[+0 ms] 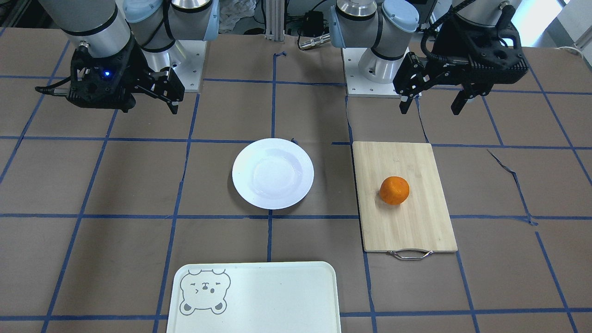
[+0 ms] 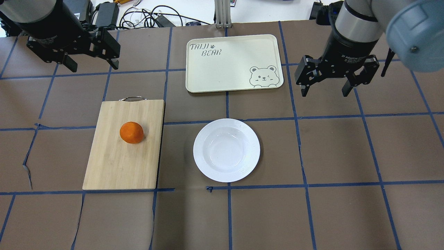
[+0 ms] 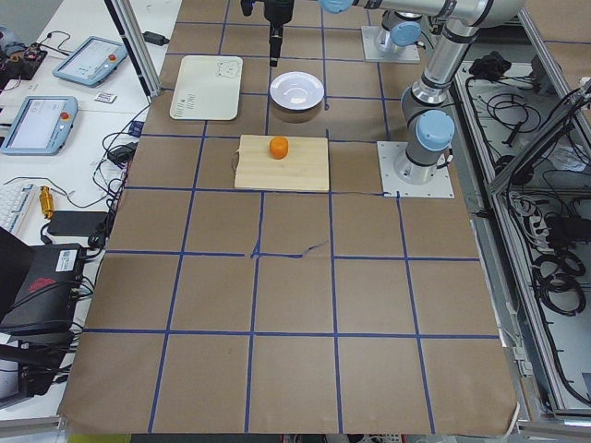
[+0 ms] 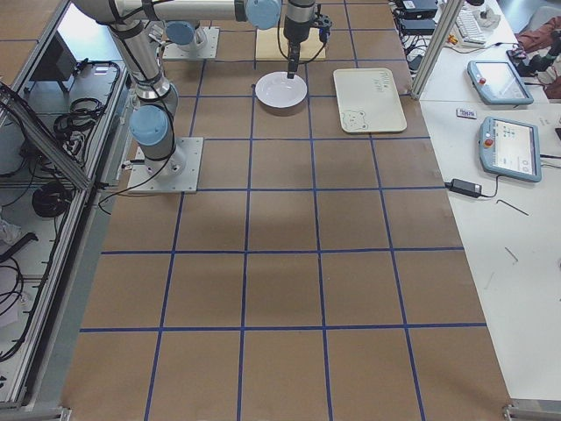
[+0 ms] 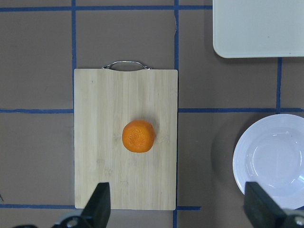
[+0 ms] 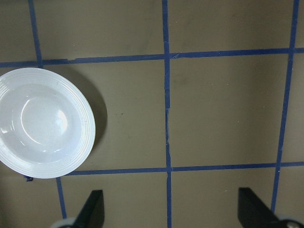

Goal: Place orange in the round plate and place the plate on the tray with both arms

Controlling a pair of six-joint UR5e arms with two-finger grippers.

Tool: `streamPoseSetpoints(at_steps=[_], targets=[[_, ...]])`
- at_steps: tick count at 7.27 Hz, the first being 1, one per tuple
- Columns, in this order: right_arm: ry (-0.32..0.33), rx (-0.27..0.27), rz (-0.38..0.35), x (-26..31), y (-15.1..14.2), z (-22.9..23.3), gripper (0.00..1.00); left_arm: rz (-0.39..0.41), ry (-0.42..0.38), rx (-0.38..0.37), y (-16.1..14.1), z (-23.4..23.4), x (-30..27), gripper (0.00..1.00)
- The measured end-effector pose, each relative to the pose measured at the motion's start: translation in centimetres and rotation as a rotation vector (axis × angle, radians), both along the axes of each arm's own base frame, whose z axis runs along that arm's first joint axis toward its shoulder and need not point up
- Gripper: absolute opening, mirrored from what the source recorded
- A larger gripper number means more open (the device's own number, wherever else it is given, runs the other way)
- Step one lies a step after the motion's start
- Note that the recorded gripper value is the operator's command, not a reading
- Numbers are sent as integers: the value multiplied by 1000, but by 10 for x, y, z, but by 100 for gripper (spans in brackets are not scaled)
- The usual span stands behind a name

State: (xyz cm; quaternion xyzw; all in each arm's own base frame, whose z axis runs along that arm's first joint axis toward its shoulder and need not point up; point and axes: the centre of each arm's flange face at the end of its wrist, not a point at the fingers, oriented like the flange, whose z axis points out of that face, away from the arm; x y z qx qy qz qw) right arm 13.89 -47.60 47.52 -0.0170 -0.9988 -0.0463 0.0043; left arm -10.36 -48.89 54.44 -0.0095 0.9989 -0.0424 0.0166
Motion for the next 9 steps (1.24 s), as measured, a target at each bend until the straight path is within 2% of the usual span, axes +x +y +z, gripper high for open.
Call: streamPoseSetpoints(at_steps=[2,9], targets=[[23,0,2,-2,0,0,100,0,0,0,0,0,0,100],[21,-5,0,-2,0,2,100,0,0,3,0,-1,0,100]])
